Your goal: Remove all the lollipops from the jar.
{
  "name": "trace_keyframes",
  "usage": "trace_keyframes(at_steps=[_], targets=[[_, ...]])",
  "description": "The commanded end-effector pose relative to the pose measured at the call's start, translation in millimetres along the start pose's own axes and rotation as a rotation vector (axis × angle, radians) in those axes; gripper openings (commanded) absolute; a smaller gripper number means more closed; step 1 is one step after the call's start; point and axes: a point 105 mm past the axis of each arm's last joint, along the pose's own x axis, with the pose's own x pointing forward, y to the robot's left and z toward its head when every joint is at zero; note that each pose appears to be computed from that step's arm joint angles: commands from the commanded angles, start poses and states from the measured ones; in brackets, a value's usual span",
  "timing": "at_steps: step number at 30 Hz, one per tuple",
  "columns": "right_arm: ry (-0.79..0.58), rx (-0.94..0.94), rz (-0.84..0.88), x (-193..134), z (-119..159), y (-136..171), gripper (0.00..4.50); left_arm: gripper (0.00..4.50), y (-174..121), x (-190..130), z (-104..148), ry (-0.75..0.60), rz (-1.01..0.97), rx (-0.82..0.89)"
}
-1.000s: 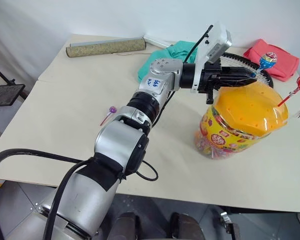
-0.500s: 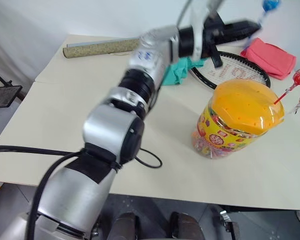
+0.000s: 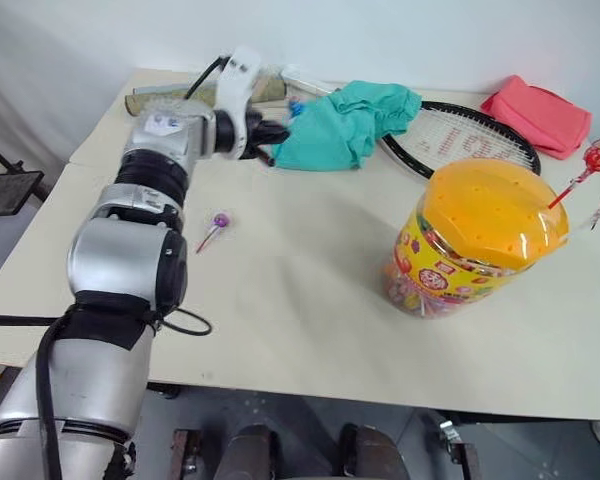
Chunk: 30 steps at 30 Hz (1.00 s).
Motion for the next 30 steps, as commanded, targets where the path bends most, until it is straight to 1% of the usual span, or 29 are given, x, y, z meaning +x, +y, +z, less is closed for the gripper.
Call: trace_keyframes(at_steps=[1, 3, 4, 5, 8, 11, 14, 16, 17, 19, 21, 22, 25, 29, 30], targets=[[-0.003, 0.005, 0.012, 3.8, -0.3, -6.2, 4.50, 0.03, 34.7, -23.7, -15.7, 0.094, 0.180, -0.038], [0.000, 0.009, 0.031, 8.0, -2.1, -8.1, 4.50, 0.03, 52.8, -38.0, -36.3, 0.174, 0.271, -0.089], [0.002, 0.013, 0.046, 11.8, -3.8, -9.3, 4.50, 0.03, 66.5, -51.2, -52.7, 0.242, 0.348, -0.126], [0.004, 0.015, 0.057, 14.7, -5.0, -10.1, 4.50, 0.03, 75.4, -61.2, -63.9, 0.288, 0.403, -0.151], [-0.002, 0.018, 0.093, 25.7, -6.7, -13.6, 4.50, 0.03, 93.8, -97.5, -110.9, 0.524, 0.527, -0.203], [-0.005, 0.019, 0.108, 31.4, -7.5, -15.4, 4.50, 0.03, 98.7, -115.6, -131.5, 0.644, 0.580, -0.213], [-0.007, 0.022, 0.124, 35.6, -8.9, -15.7, 4.50, 0.03, 94.7, -130.3, -148.5, 0.736, 0.573, -0.288], [-0.007, 0.023, 0.128, 37.2, -9.5, -16.6, 4.50, 0.48, 89.2, -132.6, -149.9, 0.744, 0.535, -0.331], [-0.007, 0.023, 0.131, 37.8, -9.6, -17.0, 4.50, 0.65, 87.4, -133.5, -147.9, 0.746, 0.516, -0.326], [-0.008, 0.022, 0.134, 38.6, -9.7, -17.9, 4.50, 1.23, 84.5, -135.2, -142.7, 0.747, 0.492, -0.310], [-0.007, 0.022, 0.137, 38.5, -9.6, -18.7, 4.50, 1.88, 83.5, -138.3, -131.5, 0.725, 0.489, -0.294], [-0.007, 0.022, 0.139, 38.2, -9.6, -18.9, 4.50, 2.13, 83.0, -139.8, -125.7, 0.712, 0.484, -0.281], [-0.006, 0.021, 0.141, 37.4, -9.5, -19.8, 4.50, 3.13, 81.3, -144.4, -109.3, 0.671, 0.473, -0.252], [-0.007, 0.018, 0.140, 37.0, -8.5, -21.6, 4.50, 4.37, 80.8, -149.3, -83.1, 0.608, 0.458, -0.179], [-0.006, 0.016, 0.140, 36.8, -8.3, -21.7, 4.50, 4.46, 79.8, -148.7, -75.8, 0.586, 0.448, -0.158]])
